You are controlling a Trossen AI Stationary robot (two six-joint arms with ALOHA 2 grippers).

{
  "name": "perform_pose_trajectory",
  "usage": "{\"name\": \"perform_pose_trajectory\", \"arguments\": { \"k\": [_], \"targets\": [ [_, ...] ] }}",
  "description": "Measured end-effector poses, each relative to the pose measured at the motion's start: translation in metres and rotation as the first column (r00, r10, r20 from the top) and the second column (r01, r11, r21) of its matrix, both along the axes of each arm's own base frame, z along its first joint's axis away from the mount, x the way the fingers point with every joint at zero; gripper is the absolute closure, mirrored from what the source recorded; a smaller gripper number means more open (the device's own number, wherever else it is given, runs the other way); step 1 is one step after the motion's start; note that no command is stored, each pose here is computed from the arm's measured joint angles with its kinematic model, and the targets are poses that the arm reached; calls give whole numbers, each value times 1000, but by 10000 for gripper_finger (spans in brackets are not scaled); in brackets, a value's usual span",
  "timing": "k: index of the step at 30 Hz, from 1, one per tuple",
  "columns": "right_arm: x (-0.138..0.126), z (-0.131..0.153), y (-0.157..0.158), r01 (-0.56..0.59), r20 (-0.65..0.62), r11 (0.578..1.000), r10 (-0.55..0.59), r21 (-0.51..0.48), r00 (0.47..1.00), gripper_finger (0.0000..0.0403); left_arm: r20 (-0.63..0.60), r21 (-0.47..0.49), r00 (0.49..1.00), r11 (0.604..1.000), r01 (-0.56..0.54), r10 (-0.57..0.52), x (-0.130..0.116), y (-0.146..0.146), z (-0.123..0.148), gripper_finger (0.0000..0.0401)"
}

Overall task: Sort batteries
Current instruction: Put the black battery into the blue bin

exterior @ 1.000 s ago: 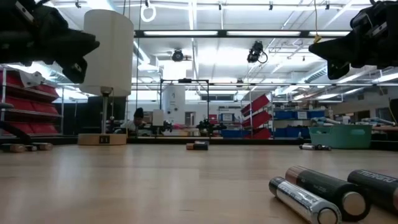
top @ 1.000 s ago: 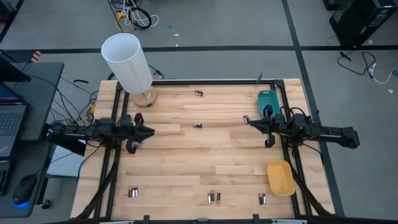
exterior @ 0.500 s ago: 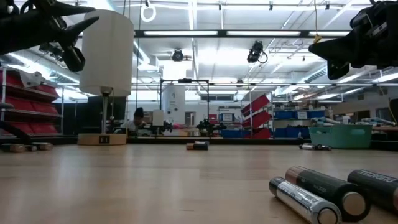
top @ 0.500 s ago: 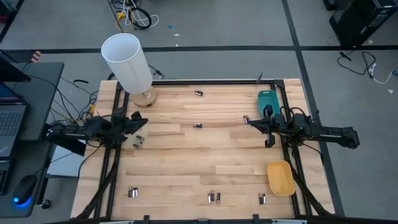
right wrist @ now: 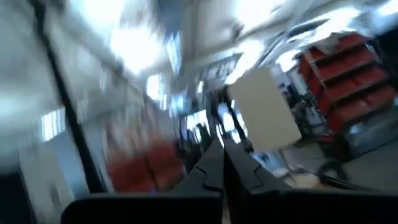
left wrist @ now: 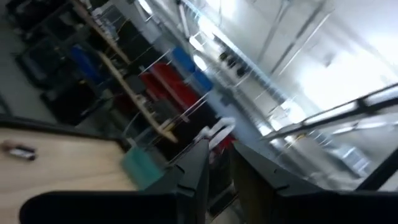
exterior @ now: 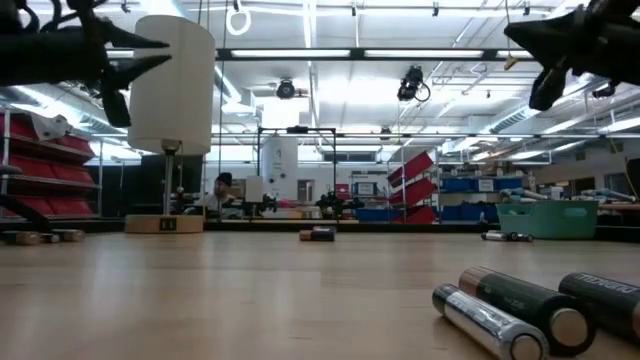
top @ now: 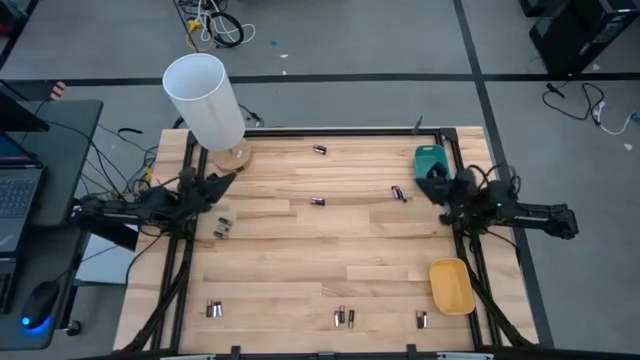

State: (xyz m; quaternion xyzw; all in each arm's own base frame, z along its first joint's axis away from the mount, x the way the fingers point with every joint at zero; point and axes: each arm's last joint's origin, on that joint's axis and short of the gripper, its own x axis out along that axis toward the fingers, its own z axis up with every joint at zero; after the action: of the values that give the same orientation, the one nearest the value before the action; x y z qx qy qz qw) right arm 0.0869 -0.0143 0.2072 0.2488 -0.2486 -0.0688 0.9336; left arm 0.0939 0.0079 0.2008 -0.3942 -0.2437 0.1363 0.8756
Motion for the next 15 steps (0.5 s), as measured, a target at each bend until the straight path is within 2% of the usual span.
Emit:
{"name": "perform_pose_trajectory", "arguments": {
  "k": [2,3,6,8,12,15],
  "targets": [
    [-1,2,-1,-54,77,986,42,160,996,402,-70,3,998,1000,0,0,6,0,-5,320],
    [-1,2,-1,-81,92,975,63,205,994,402,-115,4,993,1000,1,0,10,-1,-7,320],
    [3,-1,0,-129,81,954,111,269,990,402,-207,9,978,1000,4,-2,22,-1,-5,317],
    [6,-3,0,-163,81,925,144,343,986,402,-262,25,965,999,20,-13,32,-3,1,311],
    [12,-8,-3,-185,121,816,141,548,983,402,-393,120,919,991,65,-13,58,-5,15,290],
    [16,-9,-3,-201,118,798,163,568,980,402,-470,227,883,968,107,12,80,-8,34,271]
  ]
}}
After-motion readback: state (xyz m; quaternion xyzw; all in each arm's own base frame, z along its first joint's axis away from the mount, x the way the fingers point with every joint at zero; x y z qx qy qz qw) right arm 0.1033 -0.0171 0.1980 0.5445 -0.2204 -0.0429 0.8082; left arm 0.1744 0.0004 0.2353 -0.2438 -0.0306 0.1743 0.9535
